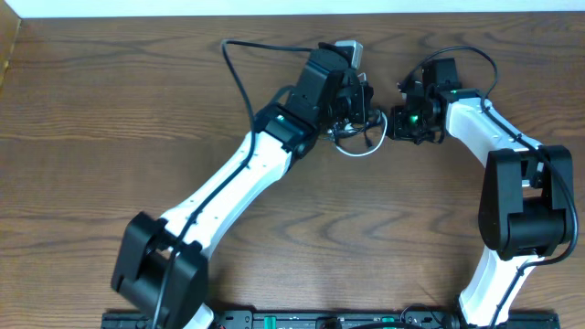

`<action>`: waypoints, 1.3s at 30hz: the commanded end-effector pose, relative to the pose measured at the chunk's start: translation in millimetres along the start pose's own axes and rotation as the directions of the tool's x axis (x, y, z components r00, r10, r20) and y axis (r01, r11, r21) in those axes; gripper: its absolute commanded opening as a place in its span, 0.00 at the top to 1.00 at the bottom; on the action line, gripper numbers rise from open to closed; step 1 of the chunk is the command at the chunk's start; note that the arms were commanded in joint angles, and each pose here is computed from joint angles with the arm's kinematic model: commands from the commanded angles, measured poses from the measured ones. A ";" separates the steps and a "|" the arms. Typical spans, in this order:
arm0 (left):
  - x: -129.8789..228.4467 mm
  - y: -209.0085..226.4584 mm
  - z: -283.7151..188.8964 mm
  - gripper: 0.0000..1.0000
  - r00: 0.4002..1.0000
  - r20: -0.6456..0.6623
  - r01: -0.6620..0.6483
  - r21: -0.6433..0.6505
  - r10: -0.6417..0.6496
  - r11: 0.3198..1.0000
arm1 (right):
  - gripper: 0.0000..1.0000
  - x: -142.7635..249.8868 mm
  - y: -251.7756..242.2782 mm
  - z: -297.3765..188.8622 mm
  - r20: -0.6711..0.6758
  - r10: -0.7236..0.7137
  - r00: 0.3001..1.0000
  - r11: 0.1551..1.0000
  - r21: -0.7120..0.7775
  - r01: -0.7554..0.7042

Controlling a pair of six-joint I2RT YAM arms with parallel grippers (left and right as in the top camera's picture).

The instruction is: Untangle cables

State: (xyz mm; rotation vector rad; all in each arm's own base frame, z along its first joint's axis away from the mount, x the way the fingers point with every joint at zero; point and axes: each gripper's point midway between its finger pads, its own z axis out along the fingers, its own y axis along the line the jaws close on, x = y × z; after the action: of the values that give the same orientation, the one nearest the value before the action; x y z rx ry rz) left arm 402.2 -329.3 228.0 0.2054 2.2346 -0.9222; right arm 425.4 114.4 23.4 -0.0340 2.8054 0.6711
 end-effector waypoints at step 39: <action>-64.3 -52.7 -97.7 0.92 0.947 0.184 -0.314 0.367 0.263 0.875 | 0.37 -26.4 133.3 -135.4 0.301 -0.208 0.931 0.896 -0.322 0.304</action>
State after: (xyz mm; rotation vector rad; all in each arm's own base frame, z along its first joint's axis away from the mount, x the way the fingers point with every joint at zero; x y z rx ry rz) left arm 377.2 -295.4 340.2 0.6054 1.8526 -1.1849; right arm 410.2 161.1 204.9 -0.3373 2.3290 1.0122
